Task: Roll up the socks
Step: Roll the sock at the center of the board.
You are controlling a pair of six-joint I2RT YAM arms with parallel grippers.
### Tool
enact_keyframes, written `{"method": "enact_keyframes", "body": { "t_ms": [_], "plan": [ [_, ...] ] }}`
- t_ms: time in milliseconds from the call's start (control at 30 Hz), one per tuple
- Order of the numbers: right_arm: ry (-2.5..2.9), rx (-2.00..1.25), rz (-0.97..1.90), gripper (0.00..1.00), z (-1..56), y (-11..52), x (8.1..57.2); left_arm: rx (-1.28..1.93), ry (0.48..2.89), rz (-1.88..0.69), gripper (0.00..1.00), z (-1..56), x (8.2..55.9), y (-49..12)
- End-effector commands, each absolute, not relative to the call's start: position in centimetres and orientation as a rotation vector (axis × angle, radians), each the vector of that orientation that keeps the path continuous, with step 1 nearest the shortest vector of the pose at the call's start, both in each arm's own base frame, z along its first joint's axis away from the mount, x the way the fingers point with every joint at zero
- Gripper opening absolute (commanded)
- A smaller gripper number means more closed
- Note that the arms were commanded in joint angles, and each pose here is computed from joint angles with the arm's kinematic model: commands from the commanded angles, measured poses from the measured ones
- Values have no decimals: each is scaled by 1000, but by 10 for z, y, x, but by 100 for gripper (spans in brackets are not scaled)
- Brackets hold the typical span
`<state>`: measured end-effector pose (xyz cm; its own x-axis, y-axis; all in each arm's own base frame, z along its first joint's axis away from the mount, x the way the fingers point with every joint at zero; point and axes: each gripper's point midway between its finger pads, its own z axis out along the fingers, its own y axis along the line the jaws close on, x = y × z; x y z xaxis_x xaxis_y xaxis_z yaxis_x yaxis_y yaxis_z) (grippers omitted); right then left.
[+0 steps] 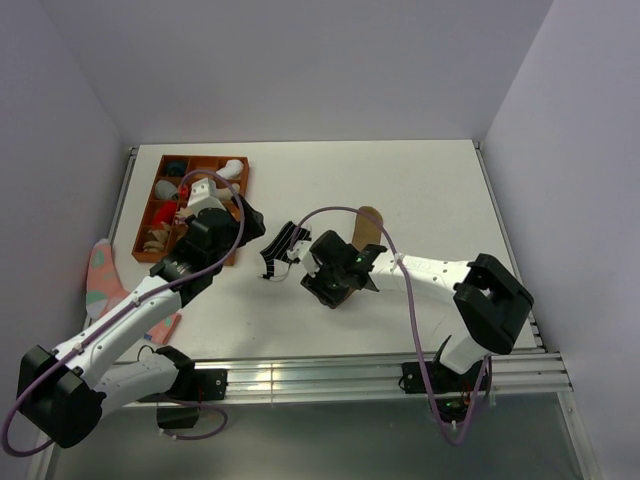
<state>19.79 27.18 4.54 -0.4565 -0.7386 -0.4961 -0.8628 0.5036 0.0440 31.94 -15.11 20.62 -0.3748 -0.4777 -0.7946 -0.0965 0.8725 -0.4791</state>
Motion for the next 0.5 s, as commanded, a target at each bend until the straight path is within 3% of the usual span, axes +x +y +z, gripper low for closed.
{"method": "enact_keyframes", "body": {
  "t_ms": [0,467],
  "plan": [
    [2312,-1281,398,49,49,285,209,-420,1863,-484,96,228,323,-152],
    [2390,-1310,332,49,31,284,212,-410,1852,-486,96,234,324,-147]
  ]
}}
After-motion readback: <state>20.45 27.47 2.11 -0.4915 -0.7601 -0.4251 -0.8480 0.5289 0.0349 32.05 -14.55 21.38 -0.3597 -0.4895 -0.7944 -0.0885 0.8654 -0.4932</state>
